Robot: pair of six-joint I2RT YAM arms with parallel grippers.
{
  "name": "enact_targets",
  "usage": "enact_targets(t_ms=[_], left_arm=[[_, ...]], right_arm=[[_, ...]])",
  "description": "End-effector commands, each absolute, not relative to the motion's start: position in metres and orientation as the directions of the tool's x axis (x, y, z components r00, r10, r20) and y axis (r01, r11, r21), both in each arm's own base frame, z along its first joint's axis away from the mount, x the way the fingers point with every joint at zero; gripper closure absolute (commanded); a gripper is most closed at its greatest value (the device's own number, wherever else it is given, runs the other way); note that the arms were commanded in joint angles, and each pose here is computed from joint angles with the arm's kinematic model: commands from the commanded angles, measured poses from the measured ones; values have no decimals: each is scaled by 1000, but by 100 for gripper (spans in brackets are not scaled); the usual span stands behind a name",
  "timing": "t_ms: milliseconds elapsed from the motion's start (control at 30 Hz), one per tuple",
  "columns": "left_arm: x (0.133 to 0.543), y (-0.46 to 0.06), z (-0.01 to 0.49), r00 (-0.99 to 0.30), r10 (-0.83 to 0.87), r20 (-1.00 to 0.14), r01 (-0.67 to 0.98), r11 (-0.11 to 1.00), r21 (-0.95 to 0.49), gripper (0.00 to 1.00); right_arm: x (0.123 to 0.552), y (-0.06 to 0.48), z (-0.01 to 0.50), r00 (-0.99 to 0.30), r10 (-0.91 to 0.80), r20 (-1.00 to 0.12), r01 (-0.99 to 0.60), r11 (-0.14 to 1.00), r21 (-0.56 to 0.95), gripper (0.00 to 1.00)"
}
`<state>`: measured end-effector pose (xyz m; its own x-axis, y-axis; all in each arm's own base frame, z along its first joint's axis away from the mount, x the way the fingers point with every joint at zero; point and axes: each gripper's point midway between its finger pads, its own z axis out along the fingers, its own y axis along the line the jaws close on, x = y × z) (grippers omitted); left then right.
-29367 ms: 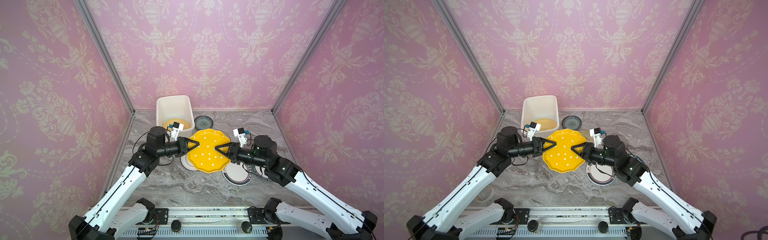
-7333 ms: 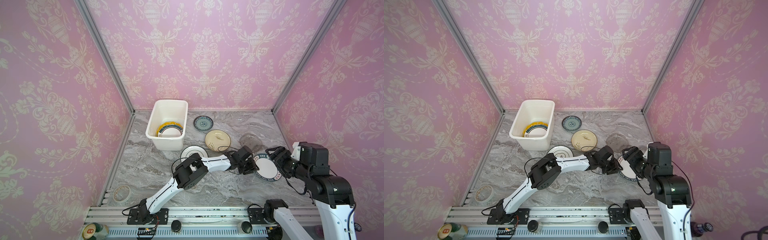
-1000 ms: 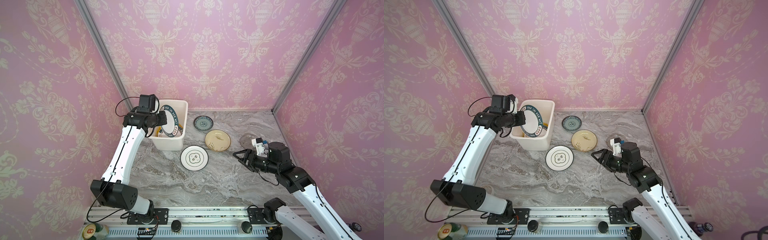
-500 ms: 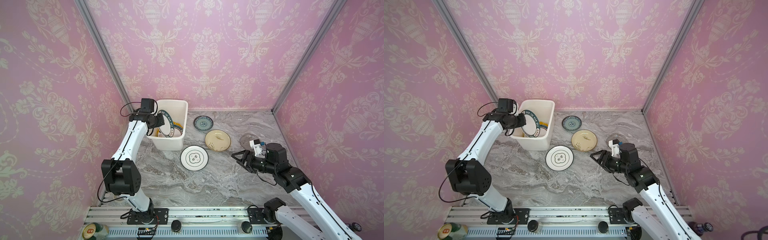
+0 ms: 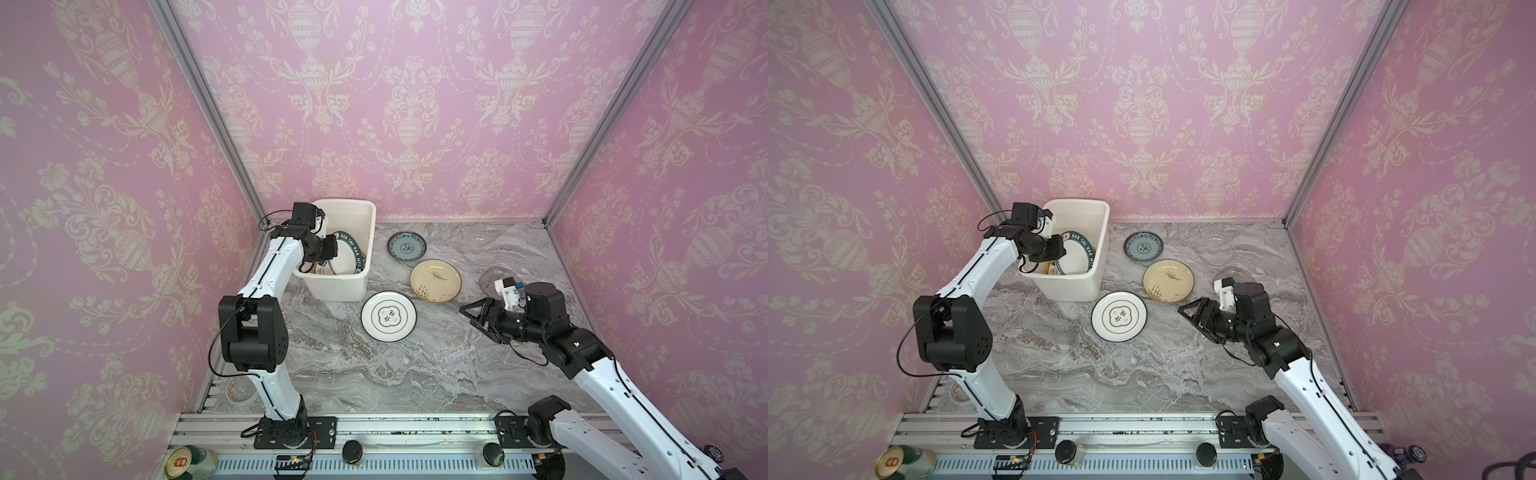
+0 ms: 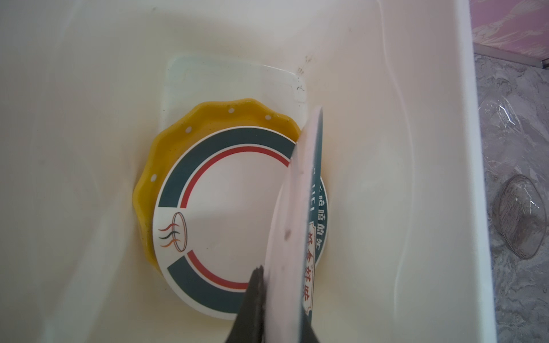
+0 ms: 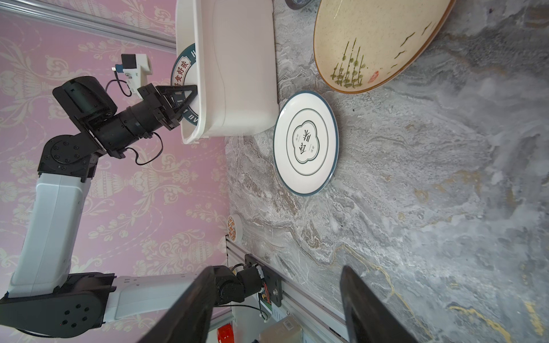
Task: Place the plates into the plastic bin on the countertop
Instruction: Place the plate in the plastic bin.
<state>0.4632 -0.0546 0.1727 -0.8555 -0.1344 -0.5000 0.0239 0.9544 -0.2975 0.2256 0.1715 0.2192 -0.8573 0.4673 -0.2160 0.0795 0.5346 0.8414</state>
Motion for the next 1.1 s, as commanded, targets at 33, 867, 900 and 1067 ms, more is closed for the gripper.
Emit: enact_targets(t_ms=[33, 867, 900, 1067], left_arm=[[463, -62, 166, -870, -85, -486, 86, 944, -319, 100], [456, -42, 125, -925, -53, -376, 29, 978, -208, 65], [455, -39, 123, -928, -52, -370, 22, 981, -194, 64], [450, -26, 111, -943, -44, -329, -5, 993, -119, 59]], right_arm=[[226, 176, 226, -862, 453, -228, 52, 527, 848, 33], [228, 179, 233, -868, 435, -238, 35, 532, 846, 33], [229, 179, 233, -868, 435, -239, 34, 532, 846, 33], [229, 179, 233, -868, 434, -240, 30, 530, 848, 33]])
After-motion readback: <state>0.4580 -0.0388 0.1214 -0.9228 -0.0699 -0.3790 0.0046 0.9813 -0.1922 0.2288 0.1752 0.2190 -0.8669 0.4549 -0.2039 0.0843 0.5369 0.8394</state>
